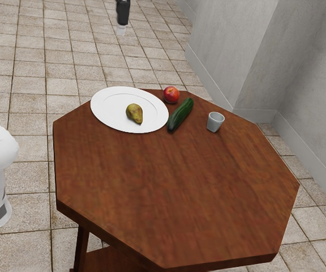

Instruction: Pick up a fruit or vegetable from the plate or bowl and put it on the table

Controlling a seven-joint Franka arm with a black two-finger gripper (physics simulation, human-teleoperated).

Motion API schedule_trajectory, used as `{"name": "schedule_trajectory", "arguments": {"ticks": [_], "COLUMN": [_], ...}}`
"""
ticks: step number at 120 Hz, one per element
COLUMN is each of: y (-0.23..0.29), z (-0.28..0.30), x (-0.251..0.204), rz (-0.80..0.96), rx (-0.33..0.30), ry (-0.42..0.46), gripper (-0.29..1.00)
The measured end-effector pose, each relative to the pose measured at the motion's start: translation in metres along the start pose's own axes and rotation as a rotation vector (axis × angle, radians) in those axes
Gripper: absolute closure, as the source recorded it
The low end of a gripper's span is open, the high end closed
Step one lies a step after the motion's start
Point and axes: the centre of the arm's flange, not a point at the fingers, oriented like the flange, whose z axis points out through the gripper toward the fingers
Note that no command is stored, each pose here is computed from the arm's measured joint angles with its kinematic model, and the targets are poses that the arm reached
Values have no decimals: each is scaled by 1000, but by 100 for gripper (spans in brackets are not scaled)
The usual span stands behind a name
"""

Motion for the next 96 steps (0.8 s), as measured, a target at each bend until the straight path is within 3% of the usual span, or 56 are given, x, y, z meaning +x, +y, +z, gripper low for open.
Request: {"name": "schedule_trajectory", "arguments": {"ticks": [10, 24, 32, 48, 61, 82, 96], "y": [11, 1, -13, -4, 29, 21, 17], "z": [11, -3, 6, -2, -3, 3, 4], "x": [15, -3, -1, -19, -88, -174, -176], "rz": [-73, 160, 196, 224, 239, 16, -30], "rx": [42, -114, -136, -102, -66, 2, 41], "ry": [-66, 54, 44, 28, 45, 21, 2], "gripper": [2, 2, 2, 2, 2, 2, 2]}}
